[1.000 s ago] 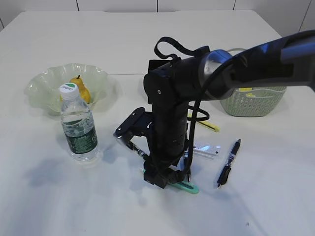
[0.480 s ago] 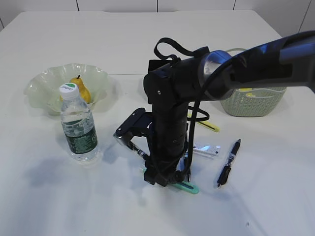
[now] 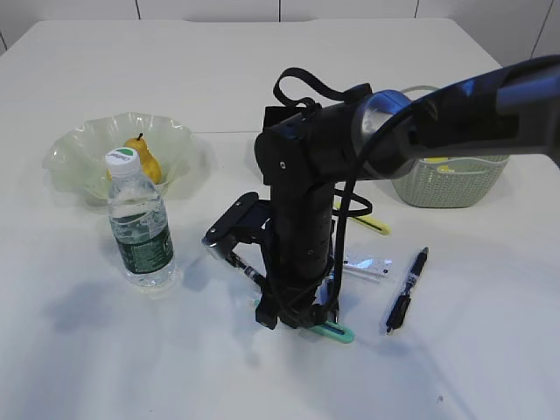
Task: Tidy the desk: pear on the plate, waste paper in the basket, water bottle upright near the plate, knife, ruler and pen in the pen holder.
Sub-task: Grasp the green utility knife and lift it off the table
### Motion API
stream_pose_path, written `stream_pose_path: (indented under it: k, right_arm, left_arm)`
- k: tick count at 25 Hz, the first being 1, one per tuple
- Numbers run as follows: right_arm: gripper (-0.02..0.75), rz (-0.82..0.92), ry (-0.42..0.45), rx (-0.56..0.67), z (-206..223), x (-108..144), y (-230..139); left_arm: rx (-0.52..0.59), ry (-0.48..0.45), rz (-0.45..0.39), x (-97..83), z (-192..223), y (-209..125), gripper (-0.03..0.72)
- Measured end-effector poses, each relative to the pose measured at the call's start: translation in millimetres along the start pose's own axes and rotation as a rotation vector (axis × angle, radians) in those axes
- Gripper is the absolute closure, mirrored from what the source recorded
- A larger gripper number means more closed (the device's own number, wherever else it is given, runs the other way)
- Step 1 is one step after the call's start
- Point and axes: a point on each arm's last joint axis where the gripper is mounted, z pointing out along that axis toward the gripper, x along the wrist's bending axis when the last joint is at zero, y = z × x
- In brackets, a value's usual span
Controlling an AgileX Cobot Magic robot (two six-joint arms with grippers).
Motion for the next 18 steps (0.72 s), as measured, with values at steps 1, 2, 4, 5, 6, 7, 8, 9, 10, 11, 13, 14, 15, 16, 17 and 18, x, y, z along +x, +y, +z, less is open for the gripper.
stream_pose_path:
  k: [1, 2, 4, 5, 6, 7, 8, 9, 10, 11, 13, 14, 15, 16, 17, 18]
  right_arm:
    - [0.45, 0.004, 0.001, 0.002, 1.0, 0.0, 0.0]
    - [0.449, 0.007, 0.003, 0.004, 2.1, 0.2, 0.0]
    - [0.449, 0.012, 0.004, 0.007, 3.6, 0.2, 0.0]
    - [0.449, 0.012, 0.004, 0.007, 3.6, 0.2, 0.0]
    - [0.449, 0.012, 0.004, 0.007, 3.6, 0.2, 0.0]
    - [0.451, 0.012, 0.004, 0.007, 3.6, 0.2, 0.0]
    - [0.461, 0.012, 0.004, 0.007, 3.6, 0.2, 0.0]
    - [0.475, 0.012, 0.005, 0.009, 3.6, 0.2, -0.2]
    - [0.496, 0.013, 0.006, 0.009, 3.6, 0.3, -0.1]
    - [0.516, 0.013, 0.007, 0.01, 3.6, 0.4, -0.2]
    - [0.546, 0.014, 0.008, 0.012, 3.6, 0.5, -0.4]
    - [0.555, 0.019, 0.014, 0.01, 3.6, 1.0, -0.2]
    - [0.562, 0.019, 0.014, 0.01, 3.6, 1.0, -0.2]
    - [0.565, 0.019, 0.014, 0.01, 3.6, 1.0, -0.2]
    - [0.568, 0.019, 0.015, 0.012, 3.6, 1.1, -0.4]
    - [0.57, 0.022, 0.015, 0.012, 3.6, 1.1, -0.4]
  left_arm:
    - [0.0, 0.0, 0.0, 0.0, 0.0, 0.0, 0.186]
    - [0.0, 0.0, 0.0, 0.0, 0.0, 0.0, 0.186]
    - [0.0, 0.0, 0.0, 0.0, 0.0, 0.0, 0.186]
    - [0.0, 0.0, 0.0, 0.0, 0.0, 0.0, 0.186]
    - [0.0, 0.0, 0.0, 0.0, 0.0, 0.0, 0.186]
    - [0.0, 0.0, 0.0, 0.0, 0.0, 0.0, 0.186]
    - [0.0, 0.0, 0.0, 0.0, 0.0, 0.0, 0.186]
    - [0.0, 0.0, 0.0, 0.0, 0.0, 0.0, 0.186]
    - [0.0, 0.0, 0.0, 0.0, 0.0, 0.0, 0.186]
    - [0.0, 0.0, 0.0, 0.0, 0.0, 0.0, 0.186]
    - [0.0, 0.0, 0.0, 0.0, 0.0, 0.0, 0.186]
    - [0.0, 0.0, 0.0, 0.0, 0.0, 0.0, 0.186]
    - [0.0, 0.0, 0.0, 0.0, 0.0, 0.0, 0.186]
    - [0.0, 0.0, 0.0, 0.0, 0.0, 0.0, 0.186]
    - [0.0, 0.0, 0.0, 0.0, 0.0, 0.0, 0.186]
    - [0.0, 0.0, 0.0, 0.0, 0.0, 0.0, 0.186]
